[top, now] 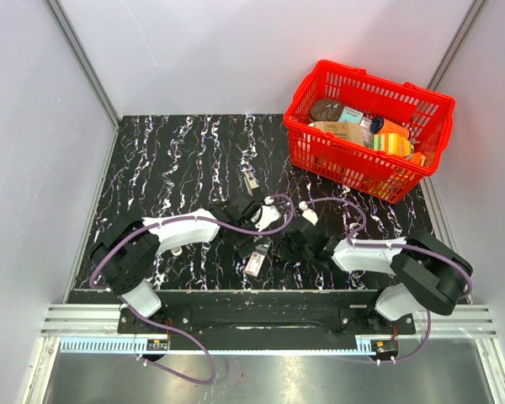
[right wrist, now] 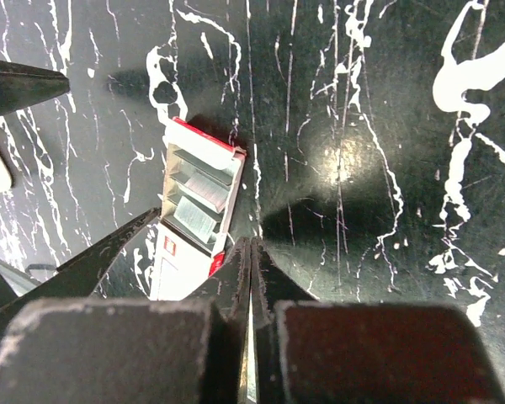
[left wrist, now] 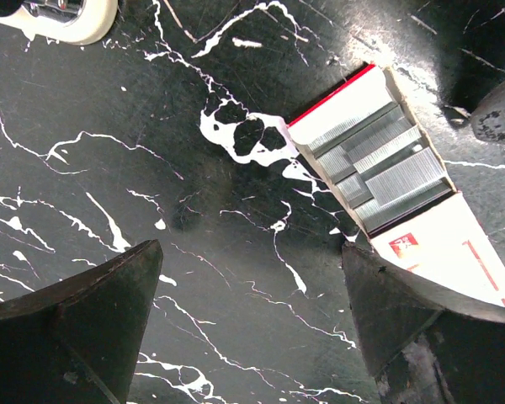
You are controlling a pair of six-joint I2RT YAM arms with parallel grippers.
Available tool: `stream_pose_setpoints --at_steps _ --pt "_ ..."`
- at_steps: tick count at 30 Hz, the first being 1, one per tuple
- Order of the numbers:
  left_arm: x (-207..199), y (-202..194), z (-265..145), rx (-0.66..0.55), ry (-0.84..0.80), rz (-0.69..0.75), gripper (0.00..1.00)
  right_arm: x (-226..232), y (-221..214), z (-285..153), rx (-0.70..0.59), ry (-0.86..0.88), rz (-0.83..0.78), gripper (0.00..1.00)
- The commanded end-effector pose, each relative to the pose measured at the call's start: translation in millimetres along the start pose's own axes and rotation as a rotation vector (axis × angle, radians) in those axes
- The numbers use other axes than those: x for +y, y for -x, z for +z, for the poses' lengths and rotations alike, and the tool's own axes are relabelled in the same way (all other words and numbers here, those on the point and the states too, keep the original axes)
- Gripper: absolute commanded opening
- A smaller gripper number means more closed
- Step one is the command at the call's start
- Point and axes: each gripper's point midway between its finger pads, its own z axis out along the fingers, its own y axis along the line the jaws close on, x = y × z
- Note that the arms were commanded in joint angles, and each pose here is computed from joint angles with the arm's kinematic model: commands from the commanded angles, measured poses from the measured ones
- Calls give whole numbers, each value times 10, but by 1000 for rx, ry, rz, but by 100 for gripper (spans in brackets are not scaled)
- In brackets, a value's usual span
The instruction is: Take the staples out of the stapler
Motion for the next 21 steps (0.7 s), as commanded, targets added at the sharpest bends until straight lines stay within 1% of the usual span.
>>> stream_pose_setpoints --at_steps 1,10,21 --pt "75 168 -22 -44 37 -7 93 260 103 -41 -55 108 5 0" --pt "73 175 -22 -44 37 -9 93 345 93 8 -50 139 -18 0" --pt "86 208 -40 -55 40 -10 93 366 35 54 -27 135 -34 0"
